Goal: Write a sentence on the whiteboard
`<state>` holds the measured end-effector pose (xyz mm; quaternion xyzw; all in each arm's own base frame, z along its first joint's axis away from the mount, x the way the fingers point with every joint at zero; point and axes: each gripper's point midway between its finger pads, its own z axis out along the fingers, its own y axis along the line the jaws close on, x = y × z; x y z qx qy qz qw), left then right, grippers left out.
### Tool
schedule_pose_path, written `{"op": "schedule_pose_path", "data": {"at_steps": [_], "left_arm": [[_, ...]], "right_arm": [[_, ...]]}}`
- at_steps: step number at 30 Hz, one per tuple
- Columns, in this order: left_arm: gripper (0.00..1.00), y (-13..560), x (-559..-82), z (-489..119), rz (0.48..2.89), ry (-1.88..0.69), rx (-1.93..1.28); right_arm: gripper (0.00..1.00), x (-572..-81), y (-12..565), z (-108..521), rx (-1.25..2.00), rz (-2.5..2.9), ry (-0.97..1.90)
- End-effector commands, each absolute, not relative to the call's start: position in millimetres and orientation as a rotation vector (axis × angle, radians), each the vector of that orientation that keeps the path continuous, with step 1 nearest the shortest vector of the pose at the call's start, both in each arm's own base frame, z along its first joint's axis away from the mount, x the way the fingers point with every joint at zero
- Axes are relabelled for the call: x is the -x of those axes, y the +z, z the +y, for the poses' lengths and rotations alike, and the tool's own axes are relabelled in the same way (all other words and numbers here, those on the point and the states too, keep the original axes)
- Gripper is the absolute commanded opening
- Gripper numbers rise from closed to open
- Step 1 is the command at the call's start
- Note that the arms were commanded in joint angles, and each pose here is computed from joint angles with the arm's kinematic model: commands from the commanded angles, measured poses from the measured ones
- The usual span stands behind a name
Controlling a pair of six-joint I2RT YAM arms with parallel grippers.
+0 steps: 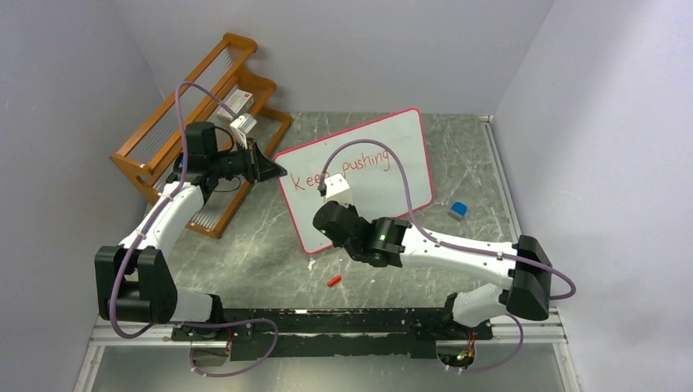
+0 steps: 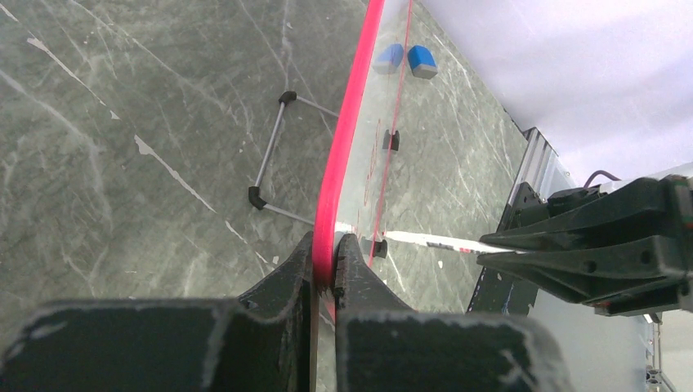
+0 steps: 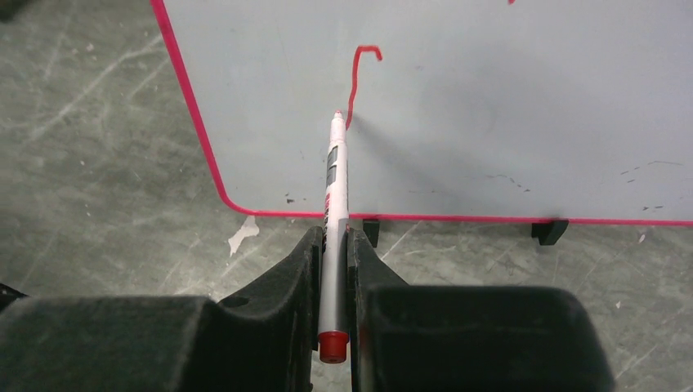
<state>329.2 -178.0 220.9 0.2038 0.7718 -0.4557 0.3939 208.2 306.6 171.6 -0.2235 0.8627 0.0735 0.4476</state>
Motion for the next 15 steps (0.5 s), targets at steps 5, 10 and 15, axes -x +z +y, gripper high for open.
{"op": "schedule_pose_path", "data": {"at_steps": [5,10,15], "left_arm": [[0.05,188.0,-335.7,-171.0,2.041,-1.018,-0.524],[0.05,187.5,-335.5,-171.0,2.042,-1.019,-0.525],[0.05,187.3,-335.8,-170.8,2.043,-1.017,-0.524]], "right_arm": [[0.0,-217.8,190.0,304.1,0.475,2.063,0.18],[0.0,-218.6,185.2,310.4,0.49,2.066,0.184],[0.0,-221.4,183.6,313.8,0.494,2.061,0.175]]}}
